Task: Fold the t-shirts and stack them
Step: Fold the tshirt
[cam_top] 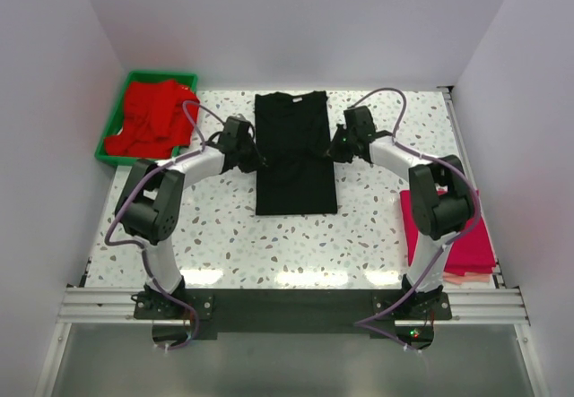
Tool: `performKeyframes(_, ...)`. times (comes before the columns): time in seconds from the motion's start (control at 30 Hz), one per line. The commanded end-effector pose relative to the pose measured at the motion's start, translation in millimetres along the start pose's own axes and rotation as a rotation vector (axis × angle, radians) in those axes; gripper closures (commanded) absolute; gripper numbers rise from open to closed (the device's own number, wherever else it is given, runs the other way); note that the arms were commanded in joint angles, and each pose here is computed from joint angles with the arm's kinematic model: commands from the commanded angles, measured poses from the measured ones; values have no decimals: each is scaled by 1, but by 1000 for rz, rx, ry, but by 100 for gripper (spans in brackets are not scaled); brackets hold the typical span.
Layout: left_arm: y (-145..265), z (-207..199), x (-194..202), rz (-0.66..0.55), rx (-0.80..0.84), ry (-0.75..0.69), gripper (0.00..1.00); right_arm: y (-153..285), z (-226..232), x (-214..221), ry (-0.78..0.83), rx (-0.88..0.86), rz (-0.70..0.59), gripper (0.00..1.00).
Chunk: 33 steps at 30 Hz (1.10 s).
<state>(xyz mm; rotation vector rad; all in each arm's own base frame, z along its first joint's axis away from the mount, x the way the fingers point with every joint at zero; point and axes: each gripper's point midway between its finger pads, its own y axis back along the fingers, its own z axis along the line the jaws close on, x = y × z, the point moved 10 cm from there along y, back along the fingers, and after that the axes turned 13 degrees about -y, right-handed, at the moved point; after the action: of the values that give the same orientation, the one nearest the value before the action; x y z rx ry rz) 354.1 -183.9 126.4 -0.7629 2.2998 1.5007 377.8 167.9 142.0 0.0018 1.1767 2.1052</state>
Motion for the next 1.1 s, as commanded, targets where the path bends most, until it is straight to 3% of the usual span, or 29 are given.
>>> performKeyframes(0.0, 4, -9, -27, -93, 80, -36, 83, 7, 17, -25, 9, -84, -63, 93)
performKeyframes(0.03, 5, -10, -28, -101, 89, -41, 70, 9, 17, -27, 8, -88, -61, 88)
performKeyframes(0.07, 10, -8, -34, -122, 85, -38, 63, 11, 14, -32, 0, -85, -67, 76)
performKeyframes(0.1, 13, -5, -36, -132, 82, -44, 54, 14, 14, -34, -4, -87, -68, 71)
performKeyframes(0.2, 31, -4, -45, -197, 95, -53, 43, 28, 14, -41, 12, -80, -97, 55)
performKeyframes(0.27, 42, -8, -47, -224, 113, -67, 42, 36, 19, -44, 31, -96, -110, 47)
performKeyframes(0.4, 48, -18, -34, -204, 129, -102, 50, 41, 28, -30, 76, -122, -91, 46)
performKeyframes(0.6, 31, -40, -14, -149, 174, -144, 85, 19, 59, 11, 199, -175, -16, 50)
performKeyframes(0.7, 16, -42, -10, -120, 178, -152, 96, 1, 70, 22, 227, -189, 23, 55)
performKeyframes(1.07, -38, -25, -40, -86, 90, -148, 100, -63, 74, 11, 241, -166, 98, 70)
